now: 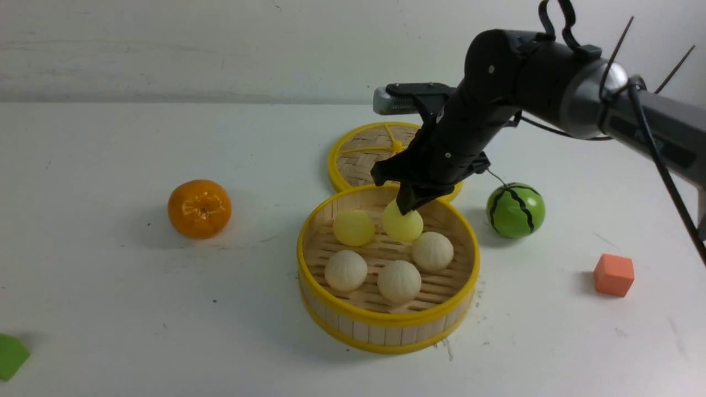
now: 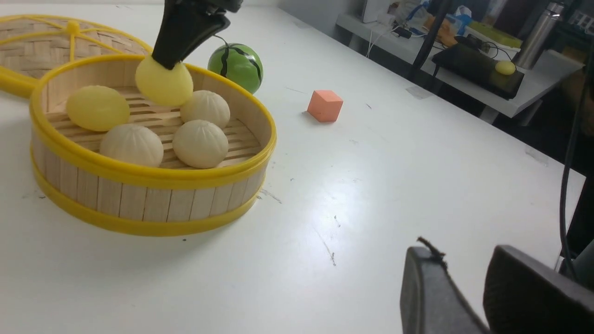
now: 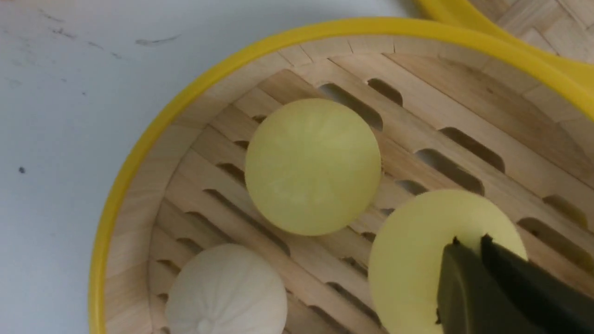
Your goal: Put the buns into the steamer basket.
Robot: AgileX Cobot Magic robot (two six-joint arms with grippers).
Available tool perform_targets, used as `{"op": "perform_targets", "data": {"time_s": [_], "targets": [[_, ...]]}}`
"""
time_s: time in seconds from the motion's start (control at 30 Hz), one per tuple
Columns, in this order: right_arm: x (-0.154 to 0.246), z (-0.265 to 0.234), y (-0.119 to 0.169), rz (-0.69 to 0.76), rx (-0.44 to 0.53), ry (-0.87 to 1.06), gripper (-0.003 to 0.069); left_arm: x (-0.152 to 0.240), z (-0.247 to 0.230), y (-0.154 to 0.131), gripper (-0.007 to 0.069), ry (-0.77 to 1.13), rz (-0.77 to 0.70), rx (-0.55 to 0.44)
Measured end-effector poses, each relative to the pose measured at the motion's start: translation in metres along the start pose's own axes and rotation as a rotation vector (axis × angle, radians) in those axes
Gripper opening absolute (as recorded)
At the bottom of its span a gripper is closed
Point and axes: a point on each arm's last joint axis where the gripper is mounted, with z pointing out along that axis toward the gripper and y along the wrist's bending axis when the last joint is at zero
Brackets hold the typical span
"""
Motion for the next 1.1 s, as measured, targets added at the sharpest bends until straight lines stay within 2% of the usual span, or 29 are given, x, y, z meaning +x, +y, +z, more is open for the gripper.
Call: {"op": "perform_targets", "data": {"time_s": [0.2,0.3,0.4,0.57,0.7,0.77,0.87,0.9,0.93,0.97,1.0,1.03,1.07,1.1], "targets": [[0.0,0.014,-0.003,0.013,-0.006,0.006,0.0025,0.0,0.0,0.0,0.0194,0.0,0.0,0.0],[0.001,0.02,-0.004,0.02,-0.01,0.012,0.0069,0.0,0.0,0.0,0.0197,0.0,0.0,0.0],[0.002,0.026,-0.005,0.023,-0.01,0.018,0.0153,0.0,0.0,0.0,0.02,0.0,0.0,0.0],[-0.001,0.023,-0.004,0.02,-0.012,0.011,0.0421,0.0,0.0,0.0,0.0206,0.0,0.0,0.0],[0.0,-0.009,0.004,-0.002,-0.02,0.05,0.0501,0.0,0.0,0.0,0.0208,0.0,0.0,0.0],[0.003,-0.036,0.01,-0.024,-0.012,0.069,0.0486,0.0,0.0,0.0,0.021,0.0,0.0,0.0],[0.004,-0.076,0.018,-0.038,0.004,0.039,0.0425,0.0,0.0,0.0,0.0212,0.0,0.0,0.0],[0.008,-0.099,0.022,-0.039,0.009,0.005,0.0348,0.0,0.0,0.0,0.0215,0.0,0.0,0.0],[0.009,-0.106,0.024,-0.038,0.009,-0.006,0.0348,0.0,0.0,0.0,0.0216,0.0,0.0,0.0],[0.015,-0.118,0.026,-0.027,0.01,-0.014,0.0278,0.0,0.0,0.0,0.0216,0.0,0.0,0.0],[0.023,-0.135,0.029,-0.018,0.008,-0.02,0.0226,0.0,0.0,0.0,0.0217,0.0,0.0,0.0],[0.026,-0.134,0.029,-0.012,0.009,-0.018,0.0205,0.0,0.0,0.0,0.0217,0.0,0.0,0.0],[0.038,-0.146,0.03,0.008,0.009,-0.013,0.0124,0.0,0.0,0.0,0.0217,0.0,0.0,0.0],[0.046,-0.154,0.032,0.017,0.009,-0.013,0.0086,0.0,0.0,0.0,0.0217,0.0,0.0,0.0]]}}
